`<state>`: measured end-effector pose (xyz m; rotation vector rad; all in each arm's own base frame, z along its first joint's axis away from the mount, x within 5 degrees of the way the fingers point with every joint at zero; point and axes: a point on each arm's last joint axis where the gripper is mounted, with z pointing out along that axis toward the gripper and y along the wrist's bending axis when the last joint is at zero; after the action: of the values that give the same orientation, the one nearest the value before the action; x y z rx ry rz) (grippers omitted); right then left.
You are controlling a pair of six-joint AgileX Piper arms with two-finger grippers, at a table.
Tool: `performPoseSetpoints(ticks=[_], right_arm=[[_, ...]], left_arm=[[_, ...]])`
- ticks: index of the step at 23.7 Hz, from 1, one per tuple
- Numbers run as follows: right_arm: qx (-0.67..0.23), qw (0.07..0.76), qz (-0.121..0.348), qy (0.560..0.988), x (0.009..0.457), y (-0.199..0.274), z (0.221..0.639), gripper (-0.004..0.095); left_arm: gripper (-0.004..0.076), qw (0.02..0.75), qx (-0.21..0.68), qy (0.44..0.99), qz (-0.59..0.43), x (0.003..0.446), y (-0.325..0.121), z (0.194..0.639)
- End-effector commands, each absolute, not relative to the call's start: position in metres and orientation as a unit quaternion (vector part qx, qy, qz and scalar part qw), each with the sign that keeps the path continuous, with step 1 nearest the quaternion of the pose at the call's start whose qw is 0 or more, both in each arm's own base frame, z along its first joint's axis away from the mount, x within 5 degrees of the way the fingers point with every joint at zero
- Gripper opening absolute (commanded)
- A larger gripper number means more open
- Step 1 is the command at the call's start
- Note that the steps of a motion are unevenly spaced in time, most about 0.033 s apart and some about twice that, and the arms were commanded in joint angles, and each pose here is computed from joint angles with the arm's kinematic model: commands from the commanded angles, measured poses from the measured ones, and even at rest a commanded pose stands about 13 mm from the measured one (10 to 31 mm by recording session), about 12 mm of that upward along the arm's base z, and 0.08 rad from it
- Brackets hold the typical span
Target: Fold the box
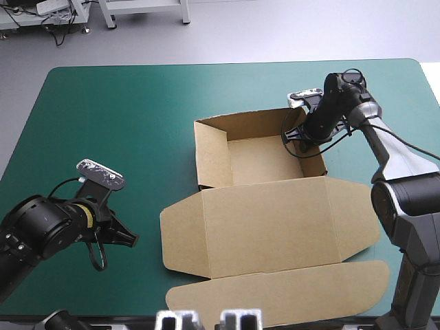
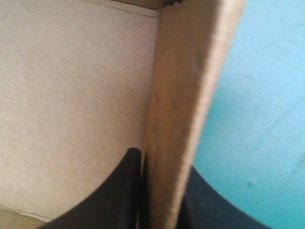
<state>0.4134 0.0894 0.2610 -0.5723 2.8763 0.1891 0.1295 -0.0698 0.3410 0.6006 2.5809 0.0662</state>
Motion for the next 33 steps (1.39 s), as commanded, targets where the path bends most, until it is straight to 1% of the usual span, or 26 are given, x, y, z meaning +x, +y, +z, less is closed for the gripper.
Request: performPoseSetpoints(ticks=[1,3,5,6,7,8,9,10,11,14,16,17,19,24,28,29,30,32,33], right_arm=[[-0.21,0.135,0.065,0.966,0.407,0.088,0.292,-0.0017],[-0.226,0.139,0.059,0.962,0.407,0.088,0.292,-0.002],[-0.243,0.15,0.025,0.958,0.41,0.083,0.293,-0.0019],[-0.247,0.158,-0.015,0.956,0.414,0.074,0.296,-0.0019],[-0.247,0.166,-0.037,0.954,0.416,0.068,0.299,-0.0019],[-0.239,0.187,-0.078,0.95,0.423,0.052,0.308,-0.0019],[-0.23,0.199,-0.095,0.948,0.426,0.043,0.313,-0.002],[-0.203,0.222,-0.122,0.946,0.431,0.022,0.324,-0.002],[-0.18,0.236,-0.137,0.945,0.434,0.002,0.332,-0.002],[-0.11,0.256,-0.159,0.947,0.433,-0.061,0.345,-0.002],[-0.062,0.247,-0.172,0.952,0.425,-0.104,0.344,-0.002],[-0.032,0.244,-0.173,0.954,0.419,-0.128,0.344,-0.002],[0.011,0.244,-0.164,0.956,0.409,-0.155,0.343,-0.002],[0.094,0.26,-0.116,0.954,0.388,-0.203,0.342,-0.002],[0.097,0.267,-0.084,0.955,0.38,-0.219,0.339,-0.001],[0.102,0.269,-0.079,0.955,0.379,-0.222,0.338,0.0012],[0.105,0.268,-0.079,0.954,0.378,-0.224,0.338,0.0054],[0.109,0.266,-0.079,0.955,0.378,-0.227,0.335,0.0173],[0.111,0.267,-0.081,0.954,0.378,-0.229,0.334,0.0276]], left_arm=[[-0.0003,0.271,0.214,0.938,0.025,0.13,-0.068,0.351],[-0.0003,0.284,0.215,0.934,0.019,0.132,-0.07,0.353],[-0.0003,0.296,0.216,0.93,0.014,0.134,-0.071,0.354],[-0.0003,0.296,0.217,0.93,0.014,0.134,-0.071,0.354],[-0.0003,0.297,0.217,0.93,0.015,0.134,-0.071,0.354],[-0.0003,0.297,0.217,0.93,0.015,0.134,-0.071,0.354],[-0.0003,0.297,0.217,0.93,0.015,0.134,-0.071,0.354],[-0.0003,0.295,0.217,0.931,0.016,0.134,-0.071,0.353],[-0.0003,0.292,0.216,0.932,0.017,0.133,-0.071,0.353],[-0.0003,0.289,0.217,0.932,0.018,0.133,-0.07,0.353],[-0.0003,0.289,0.217,0.932,0.018,0.133,-0.07,0.353],[-0.0003,0.29,0.217,0.932,0.019,0.133,-0.07,0.353],[-0.0003,0.291,0.217,0.932,0.022,0.133,-0.07,0.353],[-0.0003,0.293,0.218,0.931,0.027,0.134,-0.069,0.353],[-0.0003,0.294,0.218,0.93,0.028,0.134,-0.069,0.353],[-0.0003,0.297,0.218,0.929,0.028,0.135,-0.069,0.354],[-0.0003,0.297,0.218,0.929,0.027,0.135,-0.069,0.354],[-0.0003,0.299,0.219,0.929,0.028,0.135,-0.069,0.354],[-0.0003,0.299,0.219,0.929,0.028,0.135,-0.069,0.354]])
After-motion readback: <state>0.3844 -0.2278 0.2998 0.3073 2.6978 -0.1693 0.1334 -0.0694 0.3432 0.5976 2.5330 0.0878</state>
